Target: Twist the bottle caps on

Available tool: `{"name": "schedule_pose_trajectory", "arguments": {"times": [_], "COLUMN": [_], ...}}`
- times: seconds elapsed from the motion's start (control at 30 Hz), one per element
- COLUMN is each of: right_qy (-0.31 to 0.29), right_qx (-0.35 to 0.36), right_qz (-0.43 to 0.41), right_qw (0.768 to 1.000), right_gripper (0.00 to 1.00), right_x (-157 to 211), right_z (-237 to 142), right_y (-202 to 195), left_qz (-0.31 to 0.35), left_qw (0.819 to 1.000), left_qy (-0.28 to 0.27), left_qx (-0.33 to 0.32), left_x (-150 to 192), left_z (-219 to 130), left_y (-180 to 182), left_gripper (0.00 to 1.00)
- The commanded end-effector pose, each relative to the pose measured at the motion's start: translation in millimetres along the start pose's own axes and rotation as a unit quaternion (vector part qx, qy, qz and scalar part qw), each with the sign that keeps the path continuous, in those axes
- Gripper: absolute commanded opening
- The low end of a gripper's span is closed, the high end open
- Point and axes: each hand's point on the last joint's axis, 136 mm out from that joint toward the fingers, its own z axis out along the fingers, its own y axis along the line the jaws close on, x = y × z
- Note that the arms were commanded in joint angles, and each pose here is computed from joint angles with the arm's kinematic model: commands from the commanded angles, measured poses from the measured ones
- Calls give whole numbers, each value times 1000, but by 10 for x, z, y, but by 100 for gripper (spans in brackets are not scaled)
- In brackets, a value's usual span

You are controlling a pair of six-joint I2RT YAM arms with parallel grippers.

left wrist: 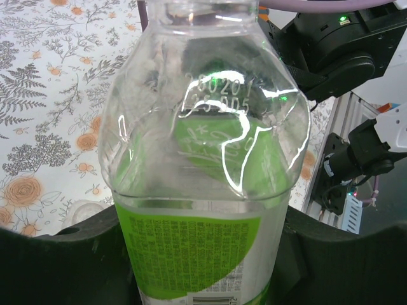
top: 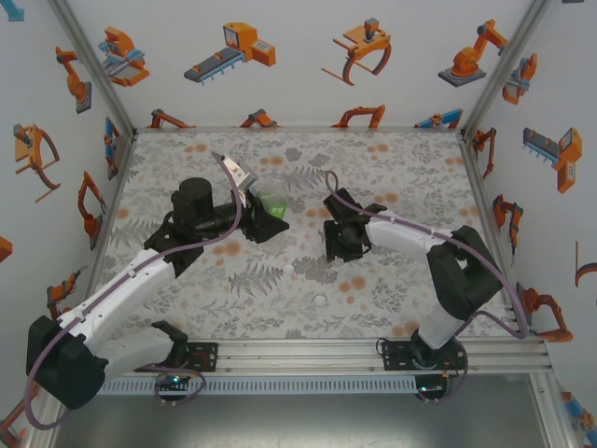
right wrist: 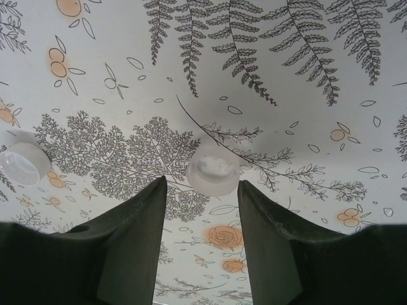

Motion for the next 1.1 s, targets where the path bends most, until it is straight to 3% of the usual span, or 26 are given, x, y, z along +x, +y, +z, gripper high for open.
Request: {"name": "schedule_pose_trajectory", "arguments": {"times": [0.0,1.07], "right_qy": [0,25], "right_qx": [4,5], "right_qz": [2,8], "right_qw": [1000,1000], "right_gripper": [46,40], "right_x": [7,171], "right_z": [-29,229], "right_y": [-25,-76], "left_qz": [9,2], "left_qw": [1000,1000], "left_qy": [-19,-18], "left_qx": [6,7], "left_x": [-88,-88], "left_z": [-24,12], "left_y": [-46,-25], "left_gripper": [0,0]}}
